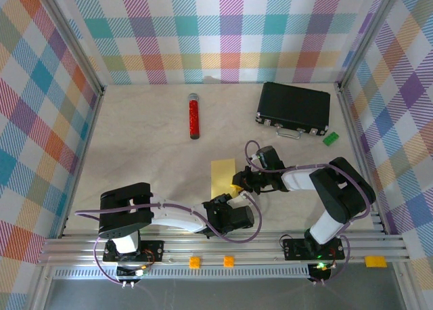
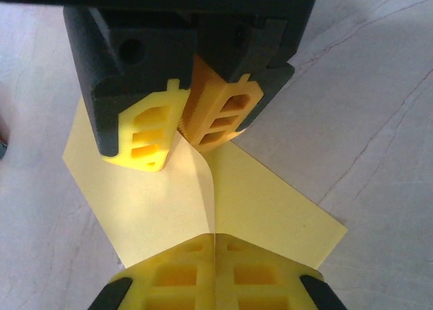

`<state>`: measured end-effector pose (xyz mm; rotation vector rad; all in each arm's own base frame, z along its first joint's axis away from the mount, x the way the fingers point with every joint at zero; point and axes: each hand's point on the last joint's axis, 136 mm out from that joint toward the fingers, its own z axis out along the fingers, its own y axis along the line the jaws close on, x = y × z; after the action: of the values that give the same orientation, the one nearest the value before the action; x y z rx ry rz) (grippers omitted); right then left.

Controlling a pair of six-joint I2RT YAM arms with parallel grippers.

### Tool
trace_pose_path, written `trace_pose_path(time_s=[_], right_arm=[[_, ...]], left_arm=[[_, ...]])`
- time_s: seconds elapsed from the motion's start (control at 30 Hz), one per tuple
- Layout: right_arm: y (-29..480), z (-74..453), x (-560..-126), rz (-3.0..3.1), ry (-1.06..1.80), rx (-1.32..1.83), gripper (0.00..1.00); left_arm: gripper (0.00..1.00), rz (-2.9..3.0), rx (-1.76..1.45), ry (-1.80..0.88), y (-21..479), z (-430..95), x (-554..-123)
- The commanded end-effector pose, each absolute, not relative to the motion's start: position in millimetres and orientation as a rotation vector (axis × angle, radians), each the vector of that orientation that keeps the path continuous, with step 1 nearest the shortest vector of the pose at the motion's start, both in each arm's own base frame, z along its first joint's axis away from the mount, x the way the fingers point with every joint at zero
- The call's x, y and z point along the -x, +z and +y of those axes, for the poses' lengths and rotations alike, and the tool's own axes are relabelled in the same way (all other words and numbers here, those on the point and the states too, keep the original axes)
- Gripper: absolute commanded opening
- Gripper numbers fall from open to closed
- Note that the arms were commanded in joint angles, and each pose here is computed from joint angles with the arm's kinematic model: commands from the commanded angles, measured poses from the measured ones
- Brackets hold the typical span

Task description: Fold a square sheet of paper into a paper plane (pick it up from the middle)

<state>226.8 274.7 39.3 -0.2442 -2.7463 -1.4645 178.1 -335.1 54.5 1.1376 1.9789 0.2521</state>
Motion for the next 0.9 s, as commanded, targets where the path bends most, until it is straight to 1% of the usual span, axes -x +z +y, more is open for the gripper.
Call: trace_pose_path(time_s=[0.0, 0.07, 0.1, 0.2, 0.3, 0.43, 0.47, 0.5, 0.53, 0.6, 0.73, 0.87], right_arm=[[48.9, 269.6, -229.1, -2.790, -1.463, 0.230, 0.23], [50.1, 261.4, -229.6, -2.843, -1.419, 0.237, 0.29], [49.7, 254.4, -230.2, -2.883, -1.376, 0.258, 0.33], [50.5, 230.0, -232.2, -3.016, -1.244, 0.316, 0.41], [51.3, 198.6, -233.0, -3.188, -1.061, 0.381, 0.43], [62.8, 169.7, -232.1, -3.398, -1.021, 0.365, 0.43], [65.7, 164.2, -229.9, -3.424, -1.015, 0.374, 0.45], [68.8, 160.1, -226.2, -3.437, -1.020, 0.374, 0.52], [73.2, 160.4, -222.4, -3.442, -1.058, 0.338, 0.54], [79.4, 161.0, -217.1, -3.441, -1.110, 0.292, 0.54], [80.2, 159.6, -208.7, -3.420, -1.126, 0.284, 0.54], [78.9, 169.9, -203.6, -3.340, -1.218, 0.275, 0.52]], left_arm=[[0.00, 2.019, -1.089, 0.187, 61.5, -340.4, -177.5], [0.00, 2.073, -1.052, 0.123, 61.8, -339.8, -179.7], [0.00, 2.108, -1.024, 0.082, 62.9, -339.0, -182.1], [0.00, 2.229, -0.974, -0.117, 62.4, -343.3, -181.1], [0.00, 2.325, -0.903, -0.328, 65.7, -348.9, -180.8], [0.00, 2.397, -0.804, -0.530, 74.3, -358.7, -186.0], [0.00, 2.410, -0.784, -0.572, 75.7, -361.8, -187.2], [0.00, 2.423, -0.763, -0.615, 76.7, -365.2, -188.5], [0.00, 2.431, -0.739, -0.665, 78.7, -369.3, -189.7], [0.00, 2.445, -0.694, -0.740, 79.9, -375.4, -192.9], [0.00, 2.477, -0.594, -0.855, 80.4, -381.7, -201.3], [0.00, 2.496, -0.547, -0.856, 79.2, -376.2, -206.4]])
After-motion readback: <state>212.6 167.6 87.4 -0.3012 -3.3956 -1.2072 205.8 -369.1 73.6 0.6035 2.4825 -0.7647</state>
